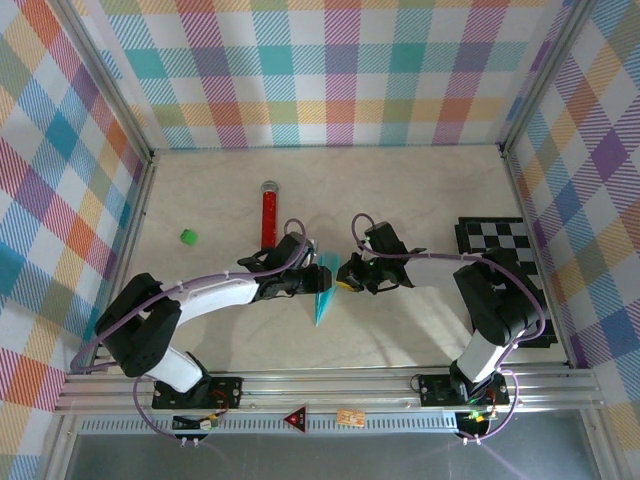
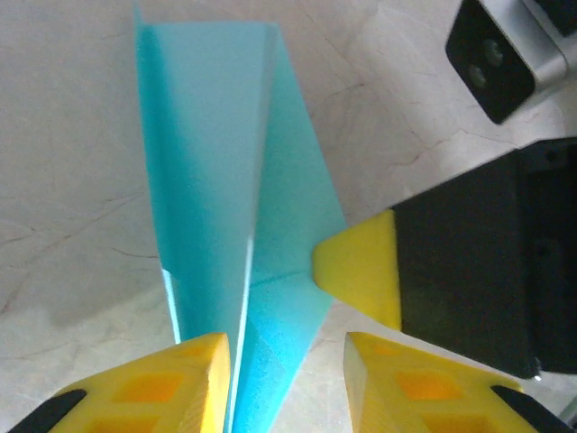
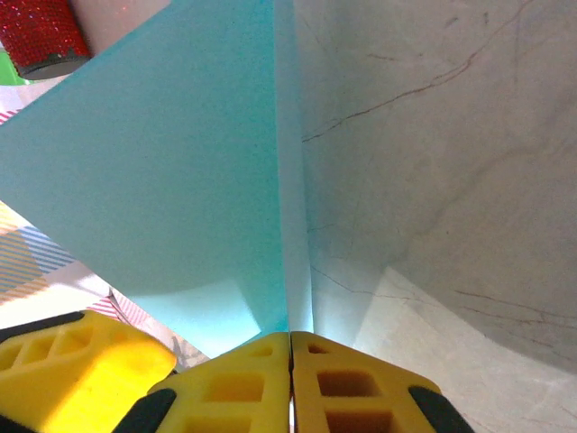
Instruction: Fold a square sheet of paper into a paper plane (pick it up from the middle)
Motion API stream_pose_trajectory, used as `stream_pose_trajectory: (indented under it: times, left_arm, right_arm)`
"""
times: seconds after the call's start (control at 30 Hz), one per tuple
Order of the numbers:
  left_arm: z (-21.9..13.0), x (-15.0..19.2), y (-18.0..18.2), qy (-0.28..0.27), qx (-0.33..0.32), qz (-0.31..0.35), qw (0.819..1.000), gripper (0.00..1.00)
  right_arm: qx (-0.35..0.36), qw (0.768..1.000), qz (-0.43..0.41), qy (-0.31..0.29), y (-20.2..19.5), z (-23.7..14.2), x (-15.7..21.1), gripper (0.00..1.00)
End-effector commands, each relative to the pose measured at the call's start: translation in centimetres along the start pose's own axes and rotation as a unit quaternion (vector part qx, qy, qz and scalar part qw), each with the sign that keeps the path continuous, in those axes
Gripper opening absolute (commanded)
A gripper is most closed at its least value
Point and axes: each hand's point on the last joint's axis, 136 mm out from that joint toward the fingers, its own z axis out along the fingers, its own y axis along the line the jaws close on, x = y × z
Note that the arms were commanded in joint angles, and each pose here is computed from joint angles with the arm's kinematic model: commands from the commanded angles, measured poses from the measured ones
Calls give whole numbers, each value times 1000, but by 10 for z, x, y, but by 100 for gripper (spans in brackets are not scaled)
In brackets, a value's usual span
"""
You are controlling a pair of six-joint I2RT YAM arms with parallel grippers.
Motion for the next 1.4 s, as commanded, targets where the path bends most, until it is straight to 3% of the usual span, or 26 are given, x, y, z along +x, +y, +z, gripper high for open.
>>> stream_pose_trajectory:
  times: [0.0, 0.37, 1.03, 1.2, 1.37]
  left_arm:
    - [-2, 14, -2, 27, -4, 12, 1000, 38]
    - [4, 16, 1, 21, -30, 26, 999, 51]
    - [19, 21, -4, 49, -21, 32, 998, 48]
    - [24, 23, 2, 58, -39, 35, 997, 40]
    - [23, 21, 2, 59, -47, 41, 996, 40]
  right_arm:
    - [2, 1000, 9, 8, -4, 3, 4, 11]
    - [6, 1000, 10, 10, -6, 3, 5, 11]
    - [9, 1000, 14, 13, -8, 4, 6, 12]
    - [10, 1000, 13, 12, -7, 4, 5, 12]
    - [9, 1000, 14, 14, -7, 5, 5, 12]
